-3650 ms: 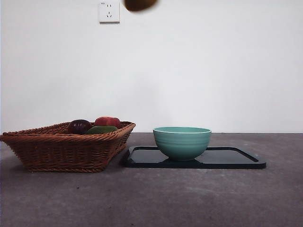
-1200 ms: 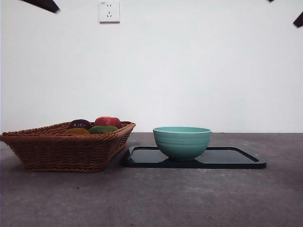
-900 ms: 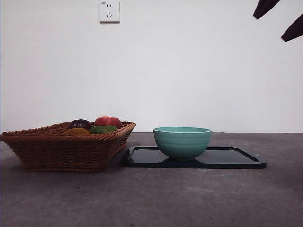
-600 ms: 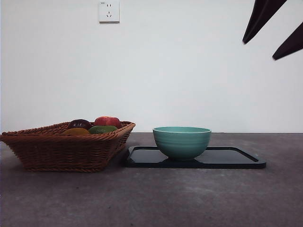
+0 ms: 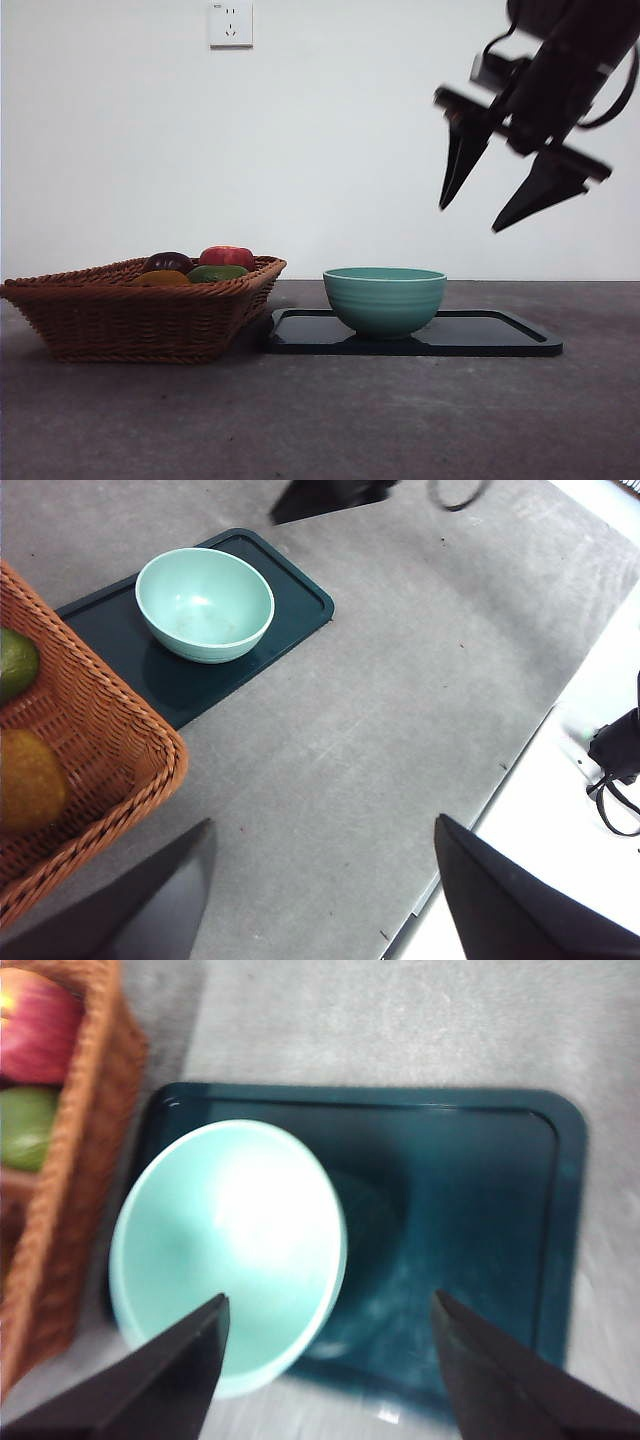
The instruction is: Pick up the wifruite, put it on the bowl, pick up the plate, put it on desk
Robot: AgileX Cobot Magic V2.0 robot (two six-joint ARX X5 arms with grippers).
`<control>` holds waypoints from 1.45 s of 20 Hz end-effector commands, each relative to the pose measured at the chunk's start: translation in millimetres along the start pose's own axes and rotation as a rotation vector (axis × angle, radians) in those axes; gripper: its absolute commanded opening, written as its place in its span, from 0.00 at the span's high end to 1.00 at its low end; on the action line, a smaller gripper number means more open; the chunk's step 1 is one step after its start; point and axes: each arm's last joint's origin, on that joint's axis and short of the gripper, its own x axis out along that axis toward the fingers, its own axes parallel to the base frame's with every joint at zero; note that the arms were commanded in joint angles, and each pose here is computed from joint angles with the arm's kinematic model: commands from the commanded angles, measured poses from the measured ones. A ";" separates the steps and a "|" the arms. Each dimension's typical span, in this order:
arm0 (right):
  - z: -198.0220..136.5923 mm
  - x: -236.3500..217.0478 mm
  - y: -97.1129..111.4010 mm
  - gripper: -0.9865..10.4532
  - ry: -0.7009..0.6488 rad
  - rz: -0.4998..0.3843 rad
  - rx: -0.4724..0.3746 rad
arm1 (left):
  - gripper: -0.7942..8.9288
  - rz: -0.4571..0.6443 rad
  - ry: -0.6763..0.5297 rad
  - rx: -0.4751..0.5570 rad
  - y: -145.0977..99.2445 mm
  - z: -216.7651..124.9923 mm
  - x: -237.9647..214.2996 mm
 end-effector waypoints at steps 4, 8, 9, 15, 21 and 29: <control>0.4 44.3 1.7 0.63 0.030 0.015 -0.042 | 0.57 -0.011 -0.006 0.023 -1.0 2.7 -0.2; -6.7 69.0 5.5 0.71 0.047 -0.010 -0.064 | 0.57 -0.011 -0.004 0.022 -1.0 2.5 -0.2; -8.1 72.6 5.6 0.75 0.045 -0.039 -0.069 | 0.57 -0.011 0.000 0.020 -1.0 2.1 -0.2; -7.7 75.8 6.8 0.91 0.021 -0.069 -0.086 | 0.57 -0.012 0.014 0.013 -1.1 0.6 -0.2; 3.5 43.7 20.2 0.91 -0.084 -0.046 -0.109 | 0.57 -0.012 0.014 0.013 -1.1 0.6 -0.2; -32.4 -47.5 63.9 0.91 -0.024 -0.051 -0.237 | 0.57 -0.012 0.014 0.013 -1.2 0.5 -0.3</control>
